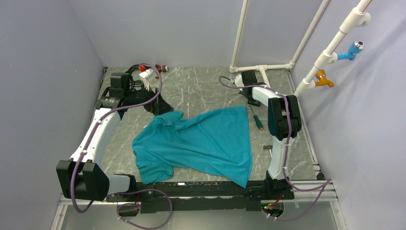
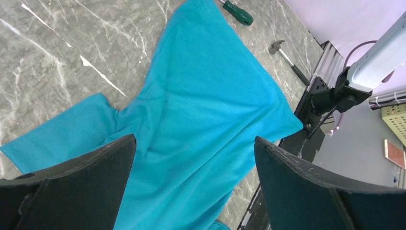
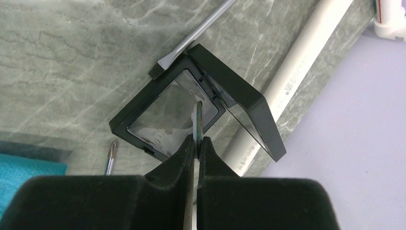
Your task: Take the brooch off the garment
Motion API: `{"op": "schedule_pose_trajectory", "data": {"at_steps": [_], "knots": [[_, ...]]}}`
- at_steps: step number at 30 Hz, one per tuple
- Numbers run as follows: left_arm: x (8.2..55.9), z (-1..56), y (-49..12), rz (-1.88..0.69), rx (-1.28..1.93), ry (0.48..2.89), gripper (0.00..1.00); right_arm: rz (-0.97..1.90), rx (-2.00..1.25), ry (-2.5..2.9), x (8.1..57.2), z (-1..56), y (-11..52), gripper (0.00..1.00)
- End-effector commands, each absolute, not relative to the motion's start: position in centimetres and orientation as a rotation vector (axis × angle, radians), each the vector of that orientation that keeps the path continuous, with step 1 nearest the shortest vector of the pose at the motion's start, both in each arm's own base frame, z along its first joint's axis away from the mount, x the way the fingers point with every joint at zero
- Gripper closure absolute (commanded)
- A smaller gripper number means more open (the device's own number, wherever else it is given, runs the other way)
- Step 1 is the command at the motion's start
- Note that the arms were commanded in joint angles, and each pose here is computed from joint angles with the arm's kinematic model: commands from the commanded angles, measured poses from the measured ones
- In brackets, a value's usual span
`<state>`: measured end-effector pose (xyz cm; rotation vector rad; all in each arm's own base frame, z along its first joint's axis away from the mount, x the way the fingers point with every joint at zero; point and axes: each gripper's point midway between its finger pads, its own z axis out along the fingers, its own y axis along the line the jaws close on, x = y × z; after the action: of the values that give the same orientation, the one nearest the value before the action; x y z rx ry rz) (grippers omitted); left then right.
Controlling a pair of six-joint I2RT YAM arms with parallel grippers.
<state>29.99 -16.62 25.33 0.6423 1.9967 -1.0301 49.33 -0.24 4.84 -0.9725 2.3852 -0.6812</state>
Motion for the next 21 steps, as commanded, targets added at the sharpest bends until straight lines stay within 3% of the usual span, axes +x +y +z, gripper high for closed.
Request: {"op": "schedule_pose_trajectory", "data": {"at_steps": [1, 7, 12, 21], "knots": [[29.9, 26.6, -16.7, -1.031, 0.687, 1.953, 0.01, -0.741, -0.94, 2.34, 51.2, 6.0, -0.9, 1.0], [29.7, 26.2, -16.7, -1.037, 0.686, 1.968, 0.01, -0.719, -0.941, 2.36, 51.3, 5.7, -0.7, 1.0], [29.7, 26.1, -16.7, -1.037, 0.69, 1.97, 0.01, -0.659, -0.948, 2.377, 50.9, 5.9, 0.0, 0.8], [29.7, 26.1, -16.8, -1.046, 0.694, 1.968, 0.0, -0.609, -0.957, 2.396, 50.7, 6.2, 0.5, 0.73]]}}
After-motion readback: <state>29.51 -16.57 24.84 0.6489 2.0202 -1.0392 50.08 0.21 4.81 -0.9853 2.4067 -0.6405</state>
